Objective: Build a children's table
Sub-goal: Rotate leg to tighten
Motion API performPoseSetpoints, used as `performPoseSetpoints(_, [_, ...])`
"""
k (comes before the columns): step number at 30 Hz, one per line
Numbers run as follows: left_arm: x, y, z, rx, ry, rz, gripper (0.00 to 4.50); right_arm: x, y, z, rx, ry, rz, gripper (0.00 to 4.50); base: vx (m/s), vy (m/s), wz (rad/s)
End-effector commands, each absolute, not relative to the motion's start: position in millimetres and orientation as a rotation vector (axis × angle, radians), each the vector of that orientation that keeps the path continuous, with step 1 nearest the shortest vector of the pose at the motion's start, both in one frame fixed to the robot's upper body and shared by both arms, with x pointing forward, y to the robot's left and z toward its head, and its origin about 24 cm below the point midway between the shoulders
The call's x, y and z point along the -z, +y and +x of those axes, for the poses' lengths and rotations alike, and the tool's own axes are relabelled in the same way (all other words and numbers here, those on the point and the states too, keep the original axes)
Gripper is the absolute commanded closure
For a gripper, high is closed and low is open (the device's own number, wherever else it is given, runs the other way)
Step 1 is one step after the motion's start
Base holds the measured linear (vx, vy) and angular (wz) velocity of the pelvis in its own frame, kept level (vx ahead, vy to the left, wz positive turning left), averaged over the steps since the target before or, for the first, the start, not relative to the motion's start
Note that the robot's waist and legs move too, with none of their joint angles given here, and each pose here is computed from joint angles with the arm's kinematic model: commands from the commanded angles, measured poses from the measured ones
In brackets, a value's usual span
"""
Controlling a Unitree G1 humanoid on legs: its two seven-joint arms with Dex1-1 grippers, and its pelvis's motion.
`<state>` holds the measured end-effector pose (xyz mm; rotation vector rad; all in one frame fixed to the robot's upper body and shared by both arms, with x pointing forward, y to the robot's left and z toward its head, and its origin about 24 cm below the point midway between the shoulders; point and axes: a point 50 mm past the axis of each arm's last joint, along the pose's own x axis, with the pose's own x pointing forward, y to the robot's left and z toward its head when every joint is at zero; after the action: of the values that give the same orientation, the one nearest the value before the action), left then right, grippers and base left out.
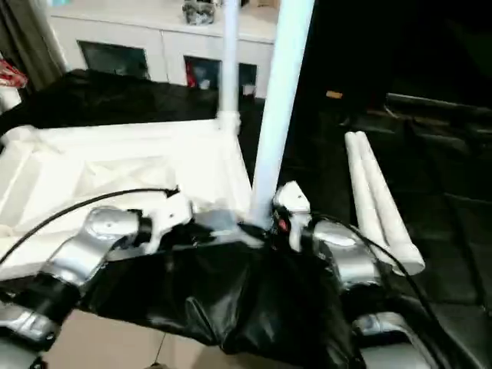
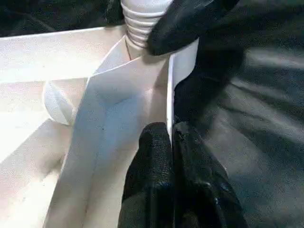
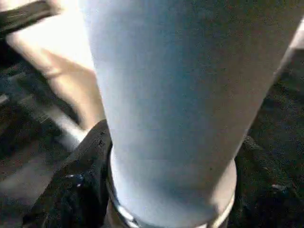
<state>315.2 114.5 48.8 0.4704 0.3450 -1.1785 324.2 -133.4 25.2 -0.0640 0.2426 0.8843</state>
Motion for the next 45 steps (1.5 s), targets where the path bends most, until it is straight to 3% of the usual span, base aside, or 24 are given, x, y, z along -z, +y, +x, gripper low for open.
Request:
performPoseSetpoints(1, [-54.9,102.2,324.8,1.095,0.313,0.469,4.50,-5.8,-116.4,319.7,-0.831,0.330,-0.051,1.75,0.000,0.000,0.00])
performPoseSetpoints(6, [-57.0,78.6,334.0,0.994,0.300,0.448,4.50,-3.7,-87.1,329.4,-0.623,0.320,-0.039,1.75,0.000,0.000,0.00])
performPoseSetpoints(11, [-56.6,70.9,333.3,0.999,0.287,0.450,4.50,-8.7,-71.8,331.4,-0.622,0.286,-0.010,1.75,0.000,0.000,0.00])
performPoseSetpoints(12, [-56.6,70.9,333.3,0.999,0.287,0.450,4.50,-8.7,-71.8,331.4,-0.622,0.286,-0.010,1.19,0.000,0.000,0.00])
performPoseSetpoints(15, [-56.1,72.5,330.9,1.026,0.283,0.452,4.50,-11.4,-72.8,332.5,-0.643,0.276,0.005,1.05,0.000,0.000,0.00])
performPoseSetpoints(17, [-55.4,77.9,324.0,1.102,0.273,0.459,4.50,-15.9,-79.0,334.4,-0.695,0.264,-0.004,0.83,0.000,0.000,0.00])
performPoseSetpoints(30, [-54.4,119.0,308.2,1.273,0.325,0.494,4.50,-29.9,-118.9,314.9,-1.140,0.260,-0.041,0.83,0.012,-0.006,0.01])
performPoseSetpoints(32, [-54.4,119.0,308.2,1.273,0.325,0.494,4.50,-29.9,-118.9,314.9,-1.140,0.260,-0.041,0.83,0.000,0.000,0.00])
performPoseSetpoints(37, [-55.4,131.9,299.1,1.367,0.387,0.481,4.50,-31.6,-133.3,300.5,-1.314,0.314,-0.052,1.45,0.000,0.000,0.00])
performPoseSetpoints(45, [-54.2,136.4,296.6,1.388,0.411,0.477,4.50,-30.4,-133.1,290.9,-1.394,0.351,-0.054,1.71,0.000,0.000,0.00])
